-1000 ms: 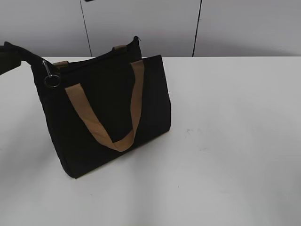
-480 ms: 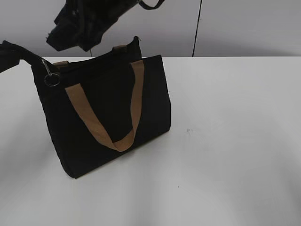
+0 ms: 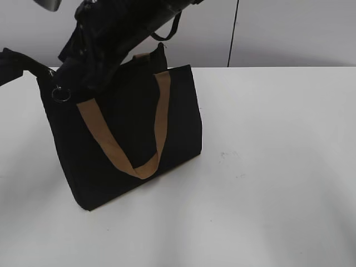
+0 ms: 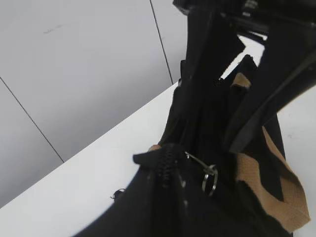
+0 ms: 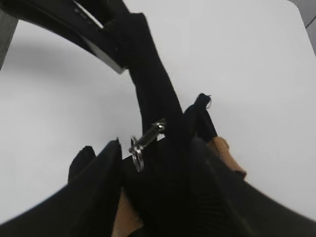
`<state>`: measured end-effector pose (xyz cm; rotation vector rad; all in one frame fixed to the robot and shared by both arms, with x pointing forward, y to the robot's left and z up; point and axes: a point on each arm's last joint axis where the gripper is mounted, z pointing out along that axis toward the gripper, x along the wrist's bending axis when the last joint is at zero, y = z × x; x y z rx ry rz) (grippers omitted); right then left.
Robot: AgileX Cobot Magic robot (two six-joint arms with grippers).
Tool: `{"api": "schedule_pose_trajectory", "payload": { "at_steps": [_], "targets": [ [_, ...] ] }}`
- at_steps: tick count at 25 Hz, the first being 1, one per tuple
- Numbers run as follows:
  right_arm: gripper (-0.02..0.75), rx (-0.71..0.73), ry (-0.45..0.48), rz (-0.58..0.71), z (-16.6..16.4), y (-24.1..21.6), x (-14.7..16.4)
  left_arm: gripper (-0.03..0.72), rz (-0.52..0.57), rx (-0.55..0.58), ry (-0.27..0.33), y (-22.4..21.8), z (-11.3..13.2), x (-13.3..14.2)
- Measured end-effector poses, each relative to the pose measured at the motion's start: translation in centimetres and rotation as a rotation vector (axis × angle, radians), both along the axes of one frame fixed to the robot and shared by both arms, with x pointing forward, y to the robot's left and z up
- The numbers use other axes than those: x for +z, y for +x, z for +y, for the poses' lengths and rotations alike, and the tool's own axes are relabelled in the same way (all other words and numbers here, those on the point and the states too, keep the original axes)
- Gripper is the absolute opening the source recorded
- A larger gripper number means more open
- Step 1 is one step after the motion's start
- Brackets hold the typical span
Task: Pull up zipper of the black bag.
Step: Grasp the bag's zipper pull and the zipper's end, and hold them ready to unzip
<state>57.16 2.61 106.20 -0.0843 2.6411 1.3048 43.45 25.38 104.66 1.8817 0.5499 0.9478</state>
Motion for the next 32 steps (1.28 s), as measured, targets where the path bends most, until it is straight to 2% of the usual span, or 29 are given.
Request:
{"api": "schedule_pose_trajectory", "payload": {
  "at_steps": [8, 22, 26, 32],
  "targets": [
    [0.286, -0.002, -0.005, 0.008, 0.9, 0.4, -1.8, 0.034, 0.001, 0.006, 0.003, 0.0, 0.0, 0.0],
    [0.272, 0.011, -0.020, 0.034, 1.0, 0.4, -2.6, 0.034, 0.003, 0.015, 0.007, 0.1, 0.1, -0.1],
    [0.205, 0.016, -0.023, 0.041, 1.0, 0.3, -2.7, 0.033, 0.004, 0.019, 0.009, 0.1, 0.2, -0.1],
    [0.037, 0.012, -0.024, 0.068, 1.0, 0.2, -2.7, 0.033, 0.006, 0.032, 0.015, 0.1, 0.3, -0.1]
  ]
}}
